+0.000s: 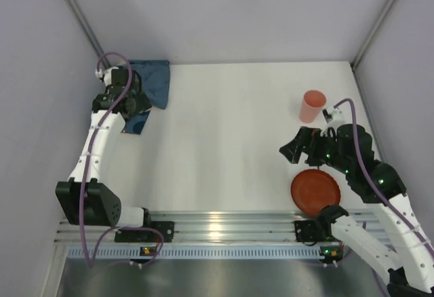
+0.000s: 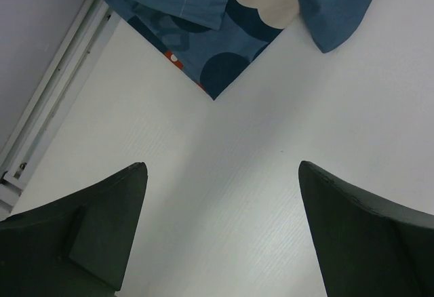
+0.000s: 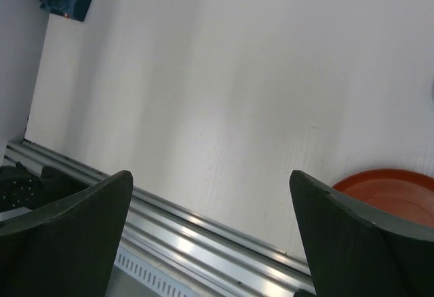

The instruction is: Set the dinner table for one person

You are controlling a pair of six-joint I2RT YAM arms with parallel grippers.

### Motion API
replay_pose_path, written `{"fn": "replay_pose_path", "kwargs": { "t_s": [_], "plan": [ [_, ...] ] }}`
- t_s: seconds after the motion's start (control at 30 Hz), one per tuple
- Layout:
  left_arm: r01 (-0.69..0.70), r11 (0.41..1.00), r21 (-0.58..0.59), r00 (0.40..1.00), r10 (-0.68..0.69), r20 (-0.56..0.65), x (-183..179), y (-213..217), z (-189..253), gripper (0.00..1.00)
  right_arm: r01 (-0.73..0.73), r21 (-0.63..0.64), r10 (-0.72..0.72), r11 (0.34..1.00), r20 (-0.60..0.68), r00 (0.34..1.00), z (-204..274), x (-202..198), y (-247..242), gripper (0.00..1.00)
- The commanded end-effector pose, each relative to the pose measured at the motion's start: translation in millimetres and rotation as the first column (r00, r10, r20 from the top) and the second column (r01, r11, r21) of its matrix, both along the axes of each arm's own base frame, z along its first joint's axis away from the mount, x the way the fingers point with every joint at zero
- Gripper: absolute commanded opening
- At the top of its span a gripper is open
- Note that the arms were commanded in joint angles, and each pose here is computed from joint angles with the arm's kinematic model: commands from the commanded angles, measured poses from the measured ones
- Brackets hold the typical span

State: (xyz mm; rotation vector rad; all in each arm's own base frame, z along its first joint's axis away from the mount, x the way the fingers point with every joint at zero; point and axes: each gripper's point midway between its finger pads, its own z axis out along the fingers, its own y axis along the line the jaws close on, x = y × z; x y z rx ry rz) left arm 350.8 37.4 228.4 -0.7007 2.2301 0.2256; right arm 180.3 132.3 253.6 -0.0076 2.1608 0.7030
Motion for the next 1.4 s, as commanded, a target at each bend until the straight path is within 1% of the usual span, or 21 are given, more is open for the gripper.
{"fn": "replay_pose_path", "kwargs": {
  "t_s": [0.0,0.1,0.13,0.17,0.23,0.27,0.3,0.33,0.37,0.4,0.47,0.5,0.6,0.7,0.8,0.93,1.03,1.1,1.37],
  "plan": [
    [-0.009,0.998,0.055,0.999,0.012,-0.040,17,9,-9,0.99,0.000,-0.064,0.002,0.998,0.021,1.000,7,2,-7,1.00],
    [-0.013,0.997,0.070,0.999,0.016,-0.046,38,11,-14,0.99,-0.011,-0.098,0.010,0.995,-0.004,1.000,5,7,-6,1.00],
    [-0.020,0.997,0.080,0.999,0.023,-0.030,46,14,-13,0.99,-0.023,-0.102,0.022,0.995,-0.017,1.000,3,8,-3,1.00],
    [-0.022,0.996,0.083,0.998,0.026,-0.051,54,17,-24,0.99,-0.034,-0.118,0.030,0.992,-0.036,0.999,-1,12,-1,1.00],
    [-0.020,0.997,0.074,0.998,0.024,-0.052,68,20,-27,0.99,-0.030,-0.142,0.021,0.989,-0.065,0.998,-6,16,-2,1.00],
    [-0.011,0.998,0.069,0.996,0.017,-0.082,77,19,-42,0.99,-0.029,-0.155,0.016,0.988,-0.081,0.997,-7,21,-1,1.00],
    [0.000,0.998,0.065,0.996,0.006,-0.089,85,17,-47,0.99,-0.026,-0.162,0.011,0.986,-0.092,0.996,-9,22,-1,1.00],
    [-0.025,0.997,0.067,0.997,0.030,-0.077,92,30,-44,0.99,-0.024,-0.169,0.006,0.985,-0.104,0.995,-11,25,0,1.00],
    [-0.023,0.997,0.068,0.997,0.027,-0.072,100,31,-47,0.99,-0.021,-0.169,0.002,0.985,-0.110,0.994,-12,27,0,1.00],
    [-0.014,0.998,0.069,0.995,0.021,-0.102,108,31,-63,0.99,-0.017,-0.170,-0.002,0.985,-0.113,0.994,-13,29,1,1.00],
    [-0.017,0.998,0.067,0.995,0.024,-0.093,122,33,-68,0.99,-0.015,-0.184,-0.009,0.983,-0.129,0.992,-18,33,1,1.00],
    [-0.022,0.997,0.068,0.994,0.030,-0.109,128,33,-80,0.99,-0.011,-0.189,-0.015,0.982,-0.134,0.991,-19,36,1,1.00],
    [-0.060,0.994,0.094,0.992,0.070,-0.107,143,45,-87,0.99,-0.004,-0.208,-0.031,0.978,-0.165,0.986,-27,42,2,1.00],
    [-0.081,0.989,0.127,0.988,0.097,-0.123,149,57,-96,0.99,0.000,-0.215,-0.040,0.977,-0.183,0.982,-31,51,6,1.00],
    [-0.100,0.984,0.147,0.978,0.124,-0.166,148,71,-114,0.98,-0.002,-0.222,-0.044,0.975,-0.199,0.979,-36,60,10,1.00],
    [-0.130,0.981,0.144,0.965,0.158,-0.209,138,94,-138,0.96,-0.009,-0.230,-0.045,0.973,-0.227,0.973,-43,69,15,1.00],
    [-0.129,0.986,0.105,0.964,0.149,-0.219,139,106,-155,0.94,-0.017,-0.232,-0.043,0.972,-0.250,0.967,-50,75,19,1.00],
    [-0.126,0.987,0.103,0.962,0.147,-0.230,140,112,-162,0.93,-0.023,-0.229,-0.038,0.973,-0.259,0.965,-53,76,22,1.00],
    [-0.091,0.992,0.091,0.951,0.114,-0.289,140,114,-190,0.86,-0.035,-0.232,-0.037,0.972,-0.296,0.954,-63,89,30,1.00]
  ]
}}
